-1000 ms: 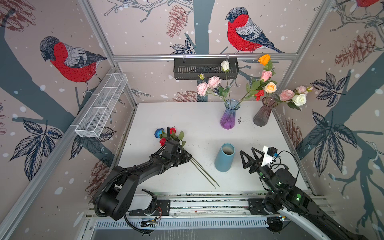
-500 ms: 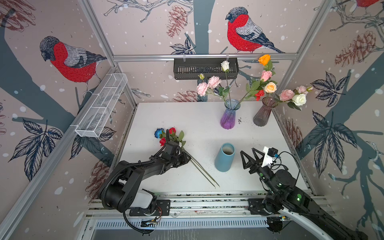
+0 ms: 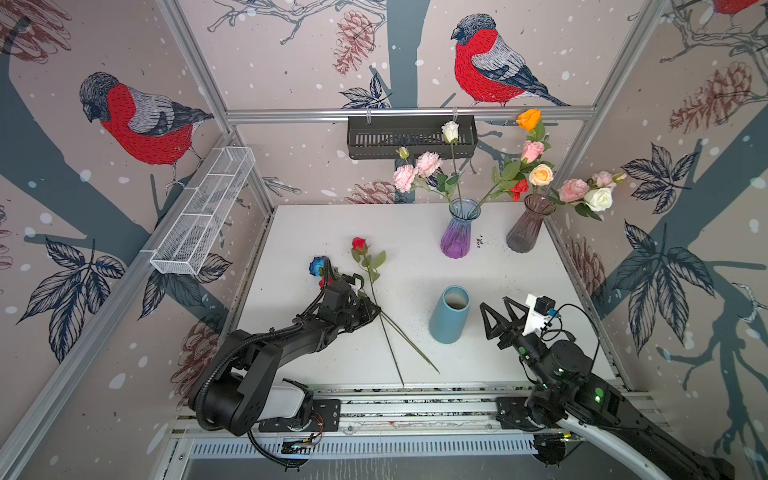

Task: Arrange the flowers into the vase
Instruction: 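Grasp a red rose stem with the left gripper and lift it, then carry the red rose with the left gripper toward the teal vase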

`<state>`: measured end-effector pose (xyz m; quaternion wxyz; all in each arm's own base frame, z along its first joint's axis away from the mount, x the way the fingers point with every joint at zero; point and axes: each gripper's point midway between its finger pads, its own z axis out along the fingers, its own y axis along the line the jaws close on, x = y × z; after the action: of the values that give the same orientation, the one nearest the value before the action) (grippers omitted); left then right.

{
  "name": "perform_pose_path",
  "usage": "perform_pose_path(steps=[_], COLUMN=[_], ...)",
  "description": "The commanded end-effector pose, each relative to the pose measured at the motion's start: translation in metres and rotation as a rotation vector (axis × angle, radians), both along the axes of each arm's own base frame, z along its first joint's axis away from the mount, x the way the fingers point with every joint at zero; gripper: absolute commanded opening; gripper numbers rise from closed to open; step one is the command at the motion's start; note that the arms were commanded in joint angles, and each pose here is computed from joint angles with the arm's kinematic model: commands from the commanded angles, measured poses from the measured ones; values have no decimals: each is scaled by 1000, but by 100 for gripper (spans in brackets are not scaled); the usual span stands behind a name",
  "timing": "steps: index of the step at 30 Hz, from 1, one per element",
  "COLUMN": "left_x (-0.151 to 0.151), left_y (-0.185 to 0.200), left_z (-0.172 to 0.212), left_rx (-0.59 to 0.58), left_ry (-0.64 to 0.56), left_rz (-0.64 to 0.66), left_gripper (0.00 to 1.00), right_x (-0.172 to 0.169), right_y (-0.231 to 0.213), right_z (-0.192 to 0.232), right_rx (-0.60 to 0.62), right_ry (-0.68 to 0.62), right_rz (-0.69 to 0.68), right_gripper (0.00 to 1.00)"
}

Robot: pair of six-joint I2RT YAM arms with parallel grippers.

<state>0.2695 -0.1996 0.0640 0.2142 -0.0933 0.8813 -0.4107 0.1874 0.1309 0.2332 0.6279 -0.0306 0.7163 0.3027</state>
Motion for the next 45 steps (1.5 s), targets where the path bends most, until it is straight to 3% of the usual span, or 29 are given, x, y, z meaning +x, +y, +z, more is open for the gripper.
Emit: perform_pose_path(steps=[1,6,10,17,23,29,33,45], left_x=[10,18,17,-46,-95,-97,-88,-77], left_y=[2,2,3,9,-34,-75,-97,-148], left_z=[23,86,176,348,432,455,450,372], left_rx=[-12,-77,-173,-394,-434,-350,-324,-163], left_ry=[-77,-258,-530,-1134,-1417,-1545,-1523,-1377], left_rz=[22,38,38,-41,-275,-336,-391,-516], left_gripper=[0,0,0,0,0,0,0,0], right_x=[0,0,-1,-3,-3,-3,-5,-9], right_y=[-3,-3,-4,-6,-9,-11,-12,-14], right_z=[5,7,7,8,8,8,8,7], right_rx=[12,13,15,24,26,36,41,47], right_ry=[-13,-16,-17,-17,-14,-14,-14,-15], right_rz=[-15,-16,-15,-24,-39,-50,-51,-64], right_gripper=[88,88,88,88,89,90,90,91])
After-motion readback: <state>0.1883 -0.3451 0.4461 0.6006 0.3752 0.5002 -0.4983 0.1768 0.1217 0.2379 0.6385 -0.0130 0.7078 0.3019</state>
